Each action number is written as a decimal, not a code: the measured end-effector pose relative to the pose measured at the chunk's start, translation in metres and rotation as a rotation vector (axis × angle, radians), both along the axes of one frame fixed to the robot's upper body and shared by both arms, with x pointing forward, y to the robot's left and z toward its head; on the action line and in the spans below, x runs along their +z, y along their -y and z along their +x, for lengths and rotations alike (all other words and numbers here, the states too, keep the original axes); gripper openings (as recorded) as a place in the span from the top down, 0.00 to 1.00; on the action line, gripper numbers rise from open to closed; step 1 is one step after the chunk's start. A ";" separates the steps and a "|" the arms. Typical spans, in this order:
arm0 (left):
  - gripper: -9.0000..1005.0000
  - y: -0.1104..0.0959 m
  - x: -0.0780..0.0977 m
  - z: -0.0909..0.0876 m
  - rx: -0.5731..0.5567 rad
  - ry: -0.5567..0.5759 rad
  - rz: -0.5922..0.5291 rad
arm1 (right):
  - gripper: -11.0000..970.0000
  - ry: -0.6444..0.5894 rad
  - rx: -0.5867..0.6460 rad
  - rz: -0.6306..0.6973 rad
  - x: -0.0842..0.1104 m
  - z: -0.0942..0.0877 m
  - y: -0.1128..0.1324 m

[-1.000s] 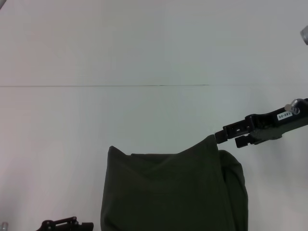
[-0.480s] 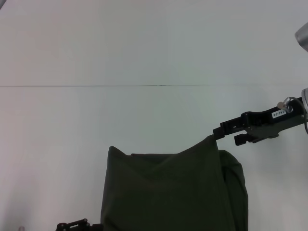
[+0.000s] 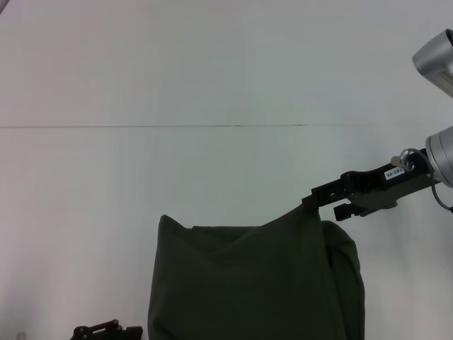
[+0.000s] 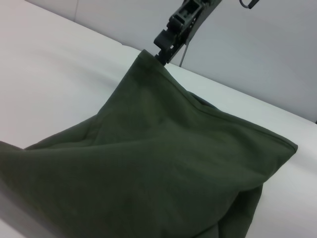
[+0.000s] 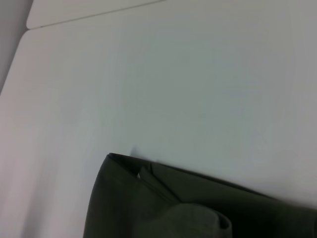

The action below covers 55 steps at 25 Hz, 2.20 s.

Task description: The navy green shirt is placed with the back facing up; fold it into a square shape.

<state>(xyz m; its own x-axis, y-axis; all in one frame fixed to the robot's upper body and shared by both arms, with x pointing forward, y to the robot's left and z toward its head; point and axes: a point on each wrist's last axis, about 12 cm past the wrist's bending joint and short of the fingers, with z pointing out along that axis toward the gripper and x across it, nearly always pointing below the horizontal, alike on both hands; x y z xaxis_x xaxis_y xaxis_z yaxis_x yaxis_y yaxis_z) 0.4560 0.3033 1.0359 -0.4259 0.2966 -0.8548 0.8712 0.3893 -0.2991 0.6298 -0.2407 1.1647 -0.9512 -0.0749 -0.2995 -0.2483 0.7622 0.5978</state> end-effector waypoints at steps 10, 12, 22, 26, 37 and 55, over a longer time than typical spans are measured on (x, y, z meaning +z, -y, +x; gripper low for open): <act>0.04 -0.005 0.003 0.002 0.007 0.018 0.006 | 0.19 0.053 0.000 -0.033 -0.006 0.007 -0.012; 0.04 -0.006 0.003 0.002 0.008 0.027 0.009 | 0.19 0.062 0.002 -0.026 -0.006 0.008 -0.016; 0.04 -0.010 0.003 0.001 0.027 0.061 0.005 | 0.21 0.086 0.000 -0.026 -0.015 0.016 -0.036; 0.04 -0.010 0.003 0.001 0.026 0.060 0.004 | 0.22 0.084 -0.012 -0.030 -0.022 0.015 -0.036; 0.04 -0.012 0.003 -0.001 0.036 0.059 -0.001 | 0.38 0.080 0.020 -0.036 -0.027 0.013 -0.048; 0.04 -0.012 0.003 -0.002 0.039 0.056 -0.005 | 0.95 0.062 0.041 -0.040 -0.026 0.009 -0.042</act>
<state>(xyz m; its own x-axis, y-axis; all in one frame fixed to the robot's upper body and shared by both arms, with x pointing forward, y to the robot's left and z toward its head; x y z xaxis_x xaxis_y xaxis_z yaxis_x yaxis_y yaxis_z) 0.4542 0.3152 1.0385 -0.3886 0.2758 -0.8791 0.8707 0.4221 -0.2524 0.6392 -0.1986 1.1388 -0.9268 -0.1264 -0.3537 -0.3152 0.7738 0.5494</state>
